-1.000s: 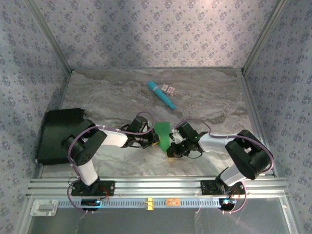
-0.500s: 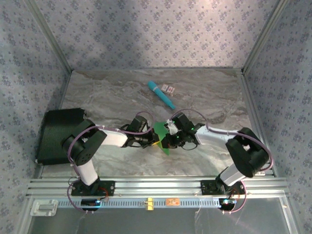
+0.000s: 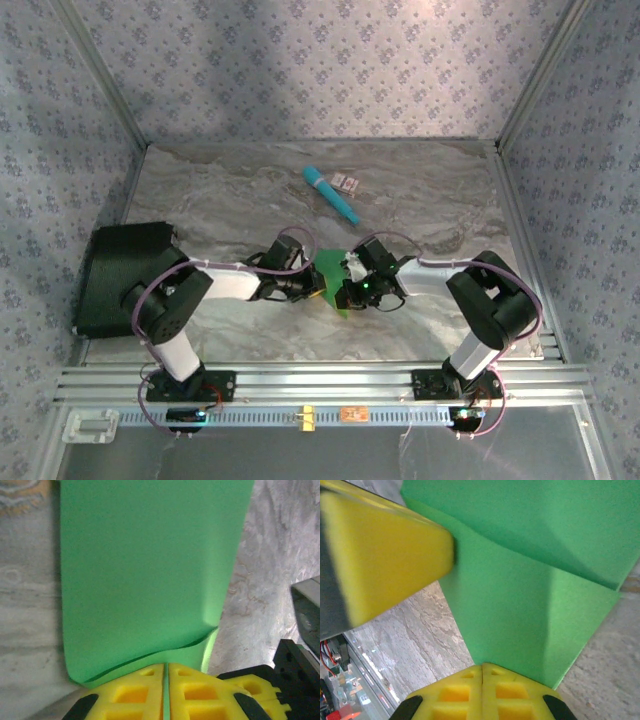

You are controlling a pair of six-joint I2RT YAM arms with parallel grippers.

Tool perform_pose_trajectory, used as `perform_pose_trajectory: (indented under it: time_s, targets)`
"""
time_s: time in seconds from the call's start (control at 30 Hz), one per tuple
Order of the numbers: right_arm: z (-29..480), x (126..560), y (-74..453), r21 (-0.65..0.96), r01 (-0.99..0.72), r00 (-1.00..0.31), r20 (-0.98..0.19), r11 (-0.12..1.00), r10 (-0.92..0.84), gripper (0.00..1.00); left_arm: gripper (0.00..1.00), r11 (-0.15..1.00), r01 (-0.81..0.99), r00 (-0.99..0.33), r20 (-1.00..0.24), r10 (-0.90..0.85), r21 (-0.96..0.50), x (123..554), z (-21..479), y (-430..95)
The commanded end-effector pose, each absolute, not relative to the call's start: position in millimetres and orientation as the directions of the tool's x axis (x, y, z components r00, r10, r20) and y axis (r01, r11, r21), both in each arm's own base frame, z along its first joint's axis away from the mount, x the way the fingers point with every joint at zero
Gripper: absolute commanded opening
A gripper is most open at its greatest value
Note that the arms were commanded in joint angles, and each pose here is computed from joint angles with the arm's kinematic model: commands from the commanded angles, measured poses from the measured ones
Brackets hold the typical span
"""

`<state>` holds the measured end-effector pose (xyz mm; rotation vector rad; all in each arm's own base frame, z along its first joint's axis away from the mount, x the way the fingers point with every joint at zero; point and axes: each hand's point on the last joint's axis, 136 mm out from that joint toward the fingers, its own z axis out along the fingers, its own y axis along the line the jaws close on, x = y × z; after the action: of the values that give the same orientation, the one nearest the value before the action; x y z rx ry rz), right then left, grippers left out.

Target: Fold a paper plane with a square sheet of paper (pick it up from the middle)

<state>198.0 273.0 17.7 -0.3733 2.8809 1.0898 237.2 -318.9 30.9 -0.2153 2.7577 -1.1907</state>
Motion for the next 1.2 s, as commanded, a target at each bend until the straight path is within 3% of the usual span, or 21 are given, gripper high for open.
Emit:
perform_pose_trajectory:
  time_s: [0.0,0.2,0.43,1.17]
  targets:
    - [-4,186,250,0.577,-0.168,-0.983,-0.042,0.799,-0.177,0.00,0.12,0.687,-0.014,-0.981,-0.125,-0.152,-0.727,237,51,-328]
    - [-5,186,250,0.581,-0.163,-0.984,-0.044,0.797,-0.170,0.00,0.11,0.669,-0.046,-0.986,-0.072,-0.147,-0.742,233,35,-337]
    - [-9,183,246,0.569,-0.152,-0.986,-0.033,0.808,-0.162,0.00,0.09,0.717,-0.138,-0.979,-0.016,-0.204,-0.684,237,2,-311]
    - [-9,180,246,0.578,-0.153,-0.985,-0.025,0.802,-0.170,0.00,0.08,0.762,-0.206,-0.960,-0.024,-0.279,-0.614,266,-7,-256]
